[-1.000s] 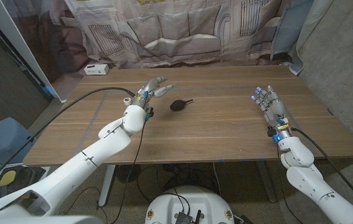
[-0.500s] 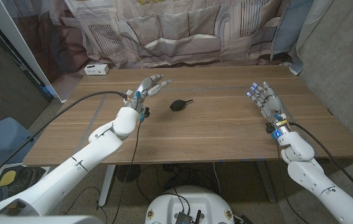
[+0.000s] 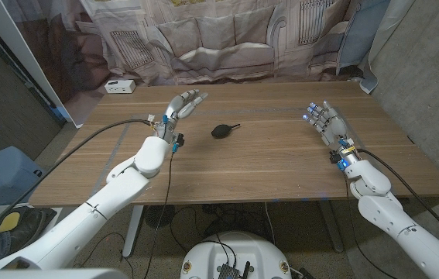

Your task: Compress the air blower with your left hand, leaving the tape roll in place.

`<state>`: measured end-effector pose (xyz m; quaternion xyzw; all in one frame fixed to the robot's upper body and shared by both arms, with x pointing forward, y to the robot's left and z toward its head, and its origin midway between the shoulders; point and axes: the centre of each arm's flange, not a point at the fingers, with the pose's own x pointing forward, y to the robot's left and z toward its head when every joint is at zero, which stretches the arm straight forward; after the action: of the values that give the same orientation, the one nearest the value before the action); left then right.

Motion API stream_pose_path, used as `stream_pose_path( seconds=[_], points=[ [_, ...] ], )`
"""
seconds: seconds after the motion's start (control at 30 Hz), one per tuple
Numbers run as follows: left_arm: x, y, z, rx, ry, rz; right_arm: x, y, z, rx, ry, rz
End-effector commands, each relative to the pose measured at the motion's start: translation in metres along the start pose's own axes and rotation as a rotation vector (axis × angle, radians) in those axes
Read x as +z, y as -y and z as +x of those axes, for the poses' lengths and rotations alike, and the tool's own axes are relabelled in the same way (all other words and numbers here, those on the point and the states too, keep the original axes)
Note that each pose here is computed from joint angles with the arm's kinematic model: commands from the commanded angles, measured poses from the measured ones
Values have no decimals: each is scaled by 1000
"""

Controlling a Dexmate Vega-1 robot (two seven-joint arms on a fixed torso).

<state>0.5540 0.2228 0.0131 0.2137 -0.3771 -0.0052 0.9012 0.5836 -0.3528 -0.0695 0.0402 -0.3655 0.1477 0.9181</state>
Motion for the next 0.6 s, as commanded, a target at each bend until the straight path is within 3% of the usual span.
stream_pose_path(
  seconds=[0.03,0.37,0.6],
  points=[
    [-9,-2,-2,-2,29,-115,-1,3,5,31,-23,-11],
    [-20,-1,0,-12,30,-227,-4,-4,8,40,-31,-5],
    [-27,9,2,-43,-1,-252,-10,-11,6,42,-28,15]
  ],
)
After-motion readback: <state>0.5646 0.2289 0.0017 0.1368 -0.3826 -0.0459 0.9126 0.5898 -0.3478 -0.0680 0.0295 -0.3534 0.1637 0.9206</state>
